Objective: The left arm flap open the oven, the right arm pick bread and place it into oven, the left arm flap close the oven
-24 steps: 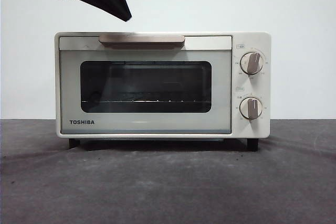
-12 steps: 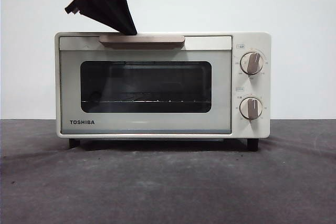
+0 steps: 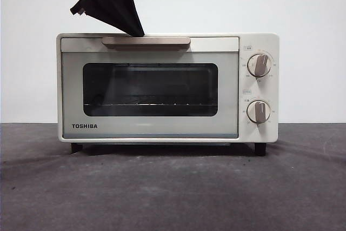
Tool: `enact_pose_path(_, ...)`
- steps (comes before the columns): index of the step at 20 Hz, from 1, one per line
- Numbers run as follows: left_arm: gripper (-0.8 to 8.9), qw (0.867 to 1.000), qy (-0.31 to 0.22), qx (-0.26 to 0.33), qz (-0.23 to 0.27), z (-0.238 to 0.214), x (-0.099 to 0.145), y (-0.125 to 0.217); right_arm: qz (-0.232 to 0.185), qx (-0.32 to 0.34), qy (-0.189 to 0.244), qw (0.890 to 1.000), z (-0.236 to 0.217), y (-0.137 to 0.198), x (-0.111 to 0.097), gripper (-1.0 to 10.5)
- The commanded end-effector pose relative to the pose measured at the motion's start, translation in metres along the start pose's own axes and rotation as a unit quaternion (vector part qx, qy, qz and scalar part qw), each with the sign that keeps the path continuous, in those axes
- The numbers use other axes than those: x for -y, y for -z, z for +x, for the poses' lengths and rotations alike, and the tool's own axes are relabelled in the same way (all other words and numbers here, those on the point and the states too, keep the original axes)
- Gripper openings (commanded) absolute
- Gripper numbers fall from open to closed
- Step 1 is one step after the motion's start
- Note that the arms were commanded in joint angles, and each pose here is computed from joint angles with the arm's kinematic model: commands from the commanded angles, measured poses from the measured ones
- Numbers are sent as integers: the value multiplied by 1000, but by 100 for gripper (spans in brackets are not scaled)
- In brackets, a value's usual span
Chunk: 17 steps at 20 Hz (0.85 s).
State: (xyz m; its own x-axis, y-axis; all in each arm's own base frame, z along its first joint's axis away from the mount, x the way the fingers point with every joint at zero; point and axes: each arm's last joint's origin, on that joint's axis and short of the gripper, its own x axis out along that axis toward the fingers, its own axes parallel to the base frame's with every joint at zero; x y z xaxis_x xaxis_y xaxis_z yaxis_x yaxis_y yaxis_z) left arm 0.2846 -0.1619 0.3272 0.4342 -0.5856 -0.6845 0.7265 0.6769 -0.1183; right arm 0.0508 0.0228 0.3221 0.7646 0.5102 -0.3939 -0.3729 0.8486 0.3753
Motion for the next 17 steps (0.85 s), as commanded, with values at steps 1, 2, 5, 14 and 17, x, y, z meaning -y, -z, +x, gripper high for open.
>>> enact_pose_path(1, 16, 999, 10, -44, 11, 10, 3, 6, 1, 8, -4, 1000, -2, -3, -2, 135)
enact_pose_path(2, 16, 998, 12, -53, 13, 10, 3, 8, 1, 8, -5, 1000, -2, -3, -2, 135)
enact_pose_path(5, 16, 997, 17, -75, 9, 9, 5, 12, 1, 8, -5, 1000, -2, -3, -2, 135)
enact_pose_path(14, 16, 991, 39, -123, 22, 20, 20, 28, 1, 8, -5, 1000, -2, -3, -2, 135)
enact_pose_path(17, 16, 989, 40, -138, 26, 27, 26, 38, 1, 8, -5, 1000, -2, -3, -2, 135)
